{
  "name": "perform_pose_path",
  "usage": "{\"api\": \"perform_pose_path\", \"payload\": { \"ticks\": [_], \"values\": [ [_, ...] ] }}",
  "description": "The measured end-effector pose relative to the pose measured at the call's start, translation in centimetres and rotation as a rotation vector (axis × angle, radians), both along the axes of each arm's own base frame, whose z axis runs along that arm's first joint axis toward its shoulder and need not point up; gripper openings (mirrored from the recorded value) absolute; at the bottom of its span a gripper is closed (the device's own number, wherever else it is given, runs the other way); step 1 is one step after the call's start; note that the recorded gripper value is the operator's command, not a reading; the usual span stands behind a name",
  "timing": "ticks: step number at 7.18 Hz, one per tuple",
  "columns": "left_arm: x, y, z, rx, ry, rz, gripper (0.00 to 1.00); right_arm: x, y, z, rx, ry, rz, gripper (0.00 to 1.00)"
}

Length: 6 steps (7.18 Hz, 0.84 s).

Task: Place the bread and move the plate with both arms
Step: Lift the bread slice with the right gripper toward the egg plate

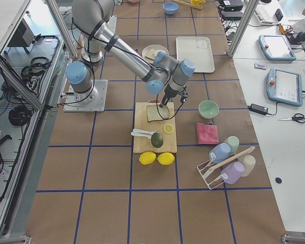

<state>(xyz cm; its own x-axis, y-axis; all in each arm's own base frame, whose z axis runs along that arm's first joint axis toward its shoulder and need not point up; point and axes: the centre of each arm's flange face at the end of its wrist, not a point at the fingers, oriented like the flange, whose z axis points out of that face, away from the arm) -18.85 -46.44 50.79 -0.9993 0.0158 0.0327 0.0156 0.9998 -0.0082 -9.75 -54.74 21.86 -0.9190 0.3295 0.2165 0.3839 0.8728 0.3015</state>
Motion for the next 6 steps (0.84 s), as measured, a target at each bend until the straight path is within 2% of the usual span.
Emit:
{"api": "perform_pose_path", "payload": {
  "ticks": [3, 4, 6],
  "values": [
    [0.0, 0.0, 0.0, 0.000, 0.000, 0.000, 1.00, 1.7, -1.3, 6.0, 0.019, -0.005, 0.004, 0.00],
    [0.0, 0.0, 0.0, 0.000, 0.000, 0.000, 1.00, 4.2, -2.2, 8.3, 0.016, -0.001, -0.006, 0.00],
    [0.0, 0.0, 0.0, 0.000, 0.000, 0.001, 1.00, 12.8, -3.3, 11.4, -0.005, 0.002, -0.064, 0.00]
  ]
}}
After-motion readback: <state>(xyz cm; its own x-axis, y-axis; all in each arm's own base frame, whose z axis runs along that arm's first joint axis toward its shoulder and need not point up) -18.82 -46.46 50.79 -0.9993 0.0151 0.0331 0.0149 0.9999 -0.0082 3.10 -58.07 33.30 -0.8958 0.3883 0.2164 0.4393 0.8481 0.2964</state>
